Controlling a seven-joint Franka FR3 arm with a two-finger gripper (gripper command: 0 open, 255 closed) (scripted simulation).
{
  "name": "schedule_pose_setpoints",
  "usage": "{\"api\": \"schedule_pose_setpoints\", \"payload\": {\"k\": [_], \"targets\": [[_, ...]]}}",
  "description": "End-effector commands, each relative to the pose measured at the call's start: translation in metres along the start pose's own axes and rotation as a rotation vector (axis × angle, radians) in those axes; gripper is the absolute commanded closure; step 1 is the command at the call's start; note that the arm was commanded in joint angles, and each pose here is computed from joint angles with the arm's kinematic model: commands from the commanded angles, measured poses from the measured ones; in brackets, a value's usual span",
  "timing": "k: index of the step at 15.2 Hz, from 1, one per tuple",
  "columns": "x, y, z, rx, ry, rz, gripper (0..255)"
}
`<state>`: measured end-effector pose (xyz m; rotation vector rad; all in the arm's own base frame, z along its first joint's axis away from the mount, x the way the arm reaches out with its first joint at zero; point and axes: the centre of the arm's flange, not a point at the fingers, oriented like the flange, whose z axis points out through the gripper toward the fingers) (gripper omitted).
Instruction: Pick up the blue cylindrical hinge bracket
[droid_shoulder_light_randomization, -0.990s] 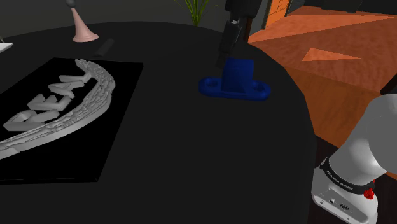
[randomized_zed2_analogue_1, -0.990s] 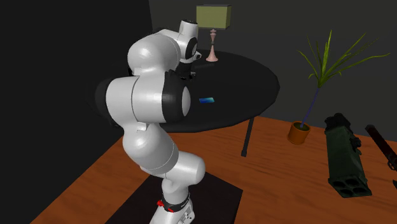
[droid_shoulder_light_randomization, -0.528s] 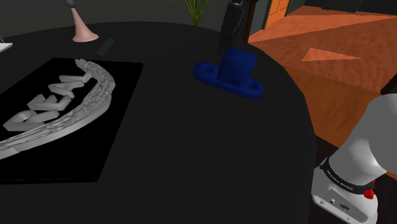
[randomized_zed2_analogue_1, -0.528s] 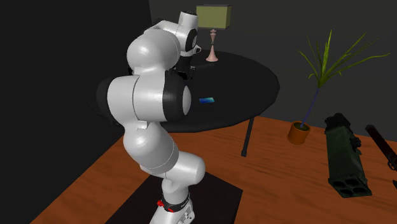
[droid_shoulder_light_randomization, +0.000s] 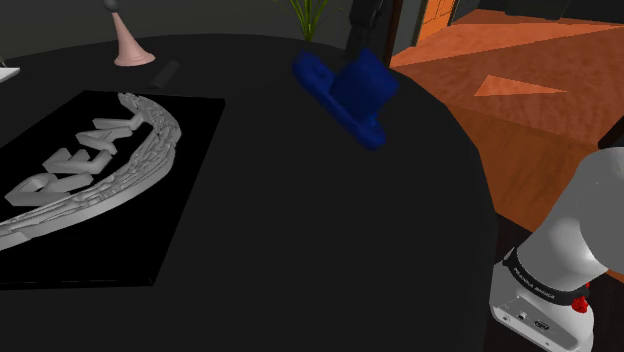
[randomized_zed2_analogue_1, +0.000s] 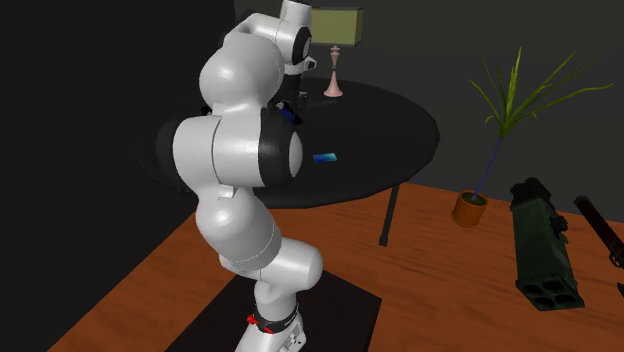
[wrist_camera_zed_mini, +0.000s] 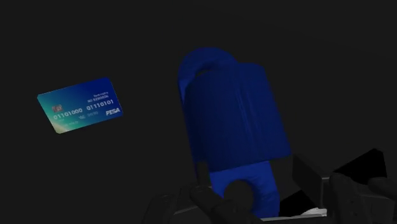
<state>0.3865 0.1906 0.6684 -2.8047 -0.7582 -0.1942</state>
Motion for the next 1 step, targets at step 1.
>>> {"api": "schedule_pose_setpoints", "payload": {"k": [1], "targets": [[0.0005, -0.0001, -0.0035, 0.000, 0.001, 0.000, 255]]}}
